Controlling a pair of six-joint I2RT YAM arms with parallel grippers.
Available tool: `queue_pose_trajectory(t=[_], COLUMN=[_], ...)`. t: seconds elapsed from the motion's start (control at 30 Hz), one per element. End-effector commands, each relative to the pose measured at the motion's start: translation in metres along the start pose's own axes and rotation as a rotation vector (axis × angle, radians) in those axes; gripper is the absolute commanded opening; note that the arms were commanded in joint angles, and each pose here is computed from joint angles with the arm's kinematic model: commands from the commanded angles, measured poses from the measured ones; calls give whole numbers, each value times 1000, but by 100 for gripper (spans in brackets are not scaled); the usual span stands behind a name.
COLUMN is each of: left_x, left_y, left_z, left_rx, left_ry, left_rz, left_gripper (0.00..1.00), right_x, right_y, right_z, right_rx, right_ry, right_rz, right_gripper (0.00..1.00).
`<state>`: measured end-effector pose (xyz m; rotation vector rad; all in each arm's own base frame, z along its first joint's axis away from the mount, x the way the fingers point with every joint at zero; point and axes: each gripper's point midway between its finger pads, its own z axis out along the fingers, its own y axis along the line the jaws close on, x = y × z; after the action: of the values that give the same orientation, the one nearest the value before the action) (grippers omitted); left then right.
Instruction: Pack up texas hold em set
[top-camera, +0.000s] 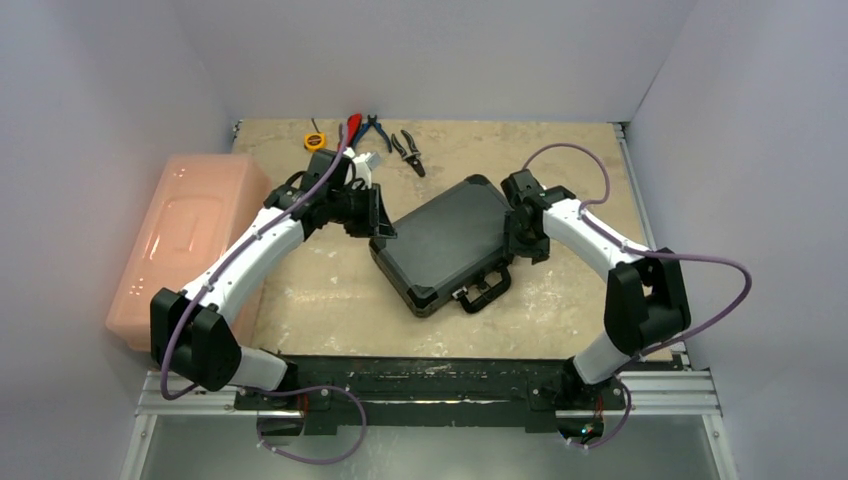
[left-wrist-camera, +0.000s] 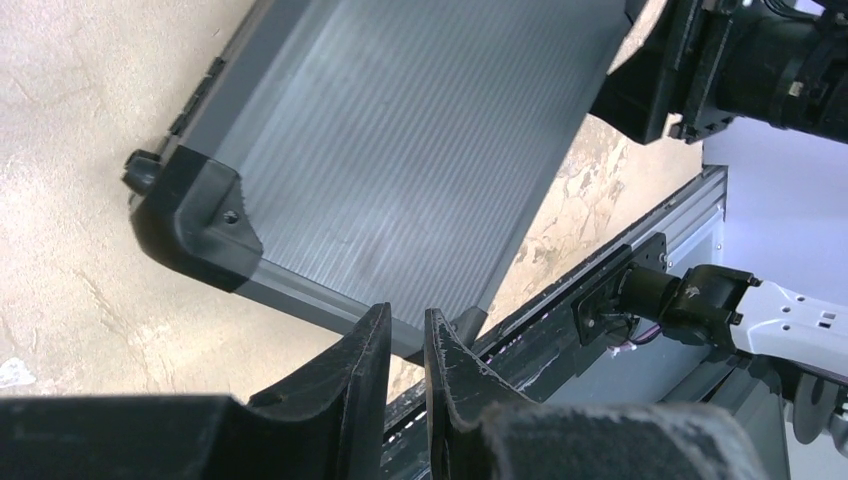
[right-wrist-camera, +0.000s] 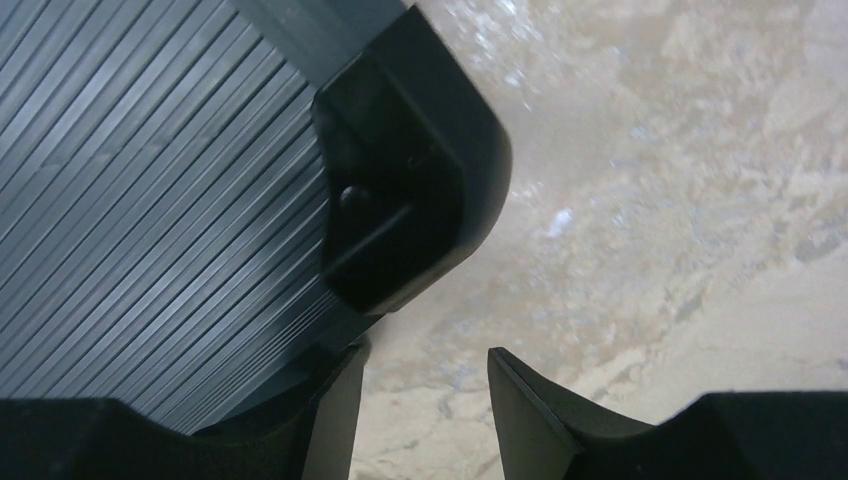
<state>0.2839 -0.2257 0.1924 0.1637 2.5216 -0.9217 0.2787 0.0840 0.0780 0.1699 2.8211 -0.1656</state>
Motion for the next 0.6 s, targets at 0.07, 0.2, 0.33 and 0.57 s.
queue_pose_trajectory(t=[0.07, 0.2, 0.33, 0.57], left_x=[-4, -3, -6, -14], left_y=[-7, -7, -10, -22], left_z=[-13, -14, -17, -18], left_rx=[9, 9, 18, 36], left_ry=[-47, -49, -58, -79], left_rz=[46, 45, 45, 43], left_gripper=[18, 17, 17, 16], right_x=[-65, -75, -84, -93], right_y=[65, 81, 81, 55], right_z=[-12, -10, -17, -45], right_rx=[-169, -184, -168, -110], right_ry=[-192, -201, -219, -291], right_rz=[0, -29, -49, -59], right_gripper=[54, 54, 56, 68])
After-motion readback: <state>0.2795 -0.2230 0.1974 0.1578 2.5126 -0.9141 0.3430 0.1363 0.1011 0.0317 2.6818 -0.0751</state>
